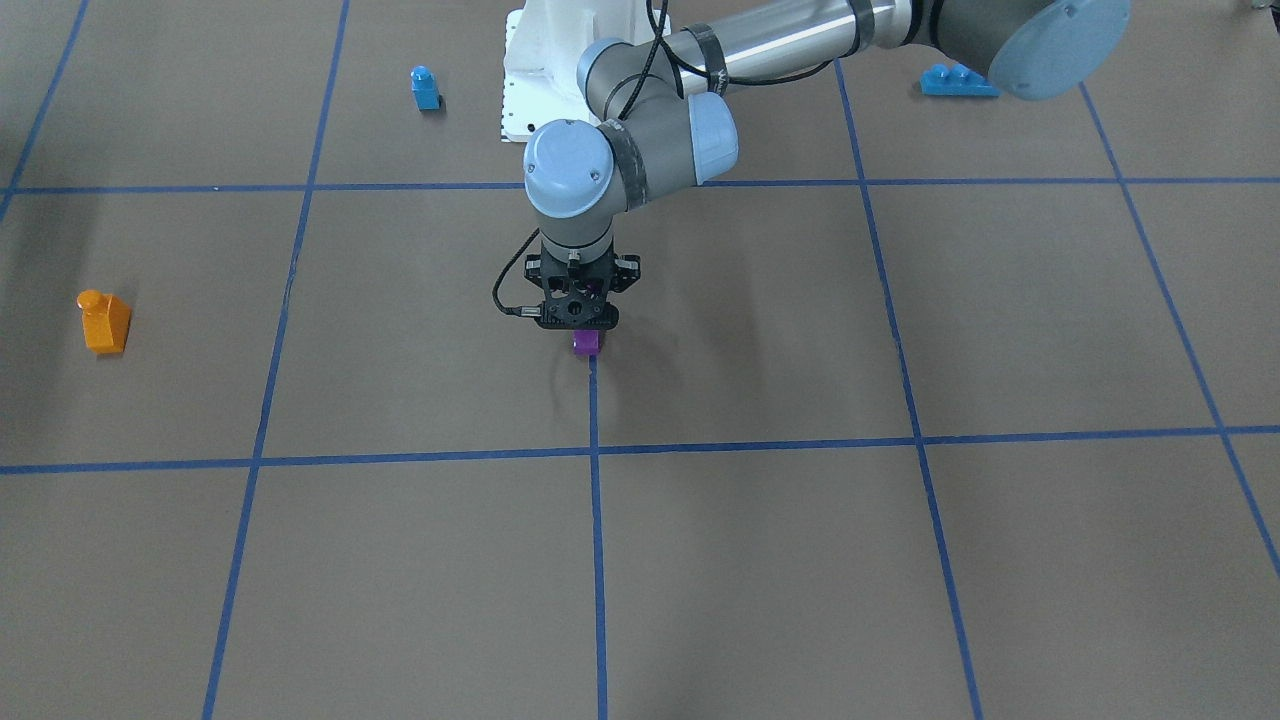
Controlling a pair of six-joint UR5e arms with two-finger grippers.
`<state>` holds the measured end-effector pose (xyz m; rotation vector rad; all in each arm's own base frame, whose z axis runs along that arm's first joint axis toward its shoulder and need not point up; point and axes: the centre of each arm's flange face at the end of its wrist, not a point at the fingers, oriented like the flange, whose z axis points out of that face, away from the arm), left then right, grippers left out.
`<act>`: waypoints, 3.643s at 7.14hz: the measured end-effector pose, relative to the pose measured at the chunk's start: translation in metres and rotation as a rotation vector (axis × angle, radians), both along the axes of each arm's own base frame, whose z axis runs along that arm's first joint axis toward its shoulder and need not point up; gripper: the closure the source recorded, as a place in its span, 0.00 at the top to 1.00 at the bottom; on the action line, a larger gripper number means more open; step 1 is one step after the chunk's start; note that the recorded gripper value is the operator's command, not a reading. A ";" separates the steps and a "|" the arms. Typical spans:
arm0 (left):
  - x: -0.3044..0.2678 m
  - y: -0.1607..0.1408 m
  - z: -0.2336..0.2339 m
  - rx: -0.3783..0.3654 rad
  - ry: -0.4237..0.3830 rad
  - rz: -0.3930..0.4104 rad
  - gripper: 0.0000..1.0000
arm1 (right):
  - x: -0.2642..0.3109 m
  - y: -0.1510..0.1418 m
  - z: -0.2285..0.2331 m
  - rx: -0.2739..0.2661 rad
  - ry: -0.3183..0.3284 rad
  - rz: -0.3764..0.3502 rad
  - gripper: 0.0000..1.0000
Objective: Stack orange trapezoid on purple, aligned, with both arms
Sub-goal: 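Lower the purple block onto the table center and open the left gripper, then raise the left gripper off the purple block while the right gripper grasps the orange block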
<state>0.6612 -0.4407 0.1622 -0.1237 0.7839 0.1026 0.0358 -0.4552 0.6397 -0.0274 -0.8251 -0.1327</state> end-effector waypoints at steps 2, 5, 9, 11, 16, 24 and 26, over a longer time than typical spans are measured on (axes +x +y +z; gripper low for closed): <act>0.000 -0.001 0.000 -0.003 -0.002 -0.003 0.00 | 0.000 0.000 0.000 0.000 0.000 0.000 1.00; -0.001 -0.003 0.001 -0.004 -0.004 -0.007 0.00 | 0.000 0.000 0.000 0.000 0.000 0.000 1.00; -0.004 -0.006 0.002 -0.005 -0.004 -0.011 0.68 | -0.001 0.000 0.000 0.000 0.000 -0.002 1.00; -0.004 -0.005 0.001 -0.004 -0.002 -0.011 1.00 | -0.002 0.000 0.000 0.000 0.000 -0.004 1.00; -0.051 -0.017 -0.037 0.012 0.059 -0.068 1.00 | -0.039 -0.010 -0.025 0.056 -0.009 -0.064 1.00; -0.149 0.004 -0.029 0.017 0.109 -0.145 1.00 | -0.202 0.015 -0.045 0.021 -0.018 0.085 1.00; -0.150 0.003 -0.024 0.018 0.102 -0.154 1.00 | -0.220 0.026 -0.036 0.014 -0.004 0.042 0.99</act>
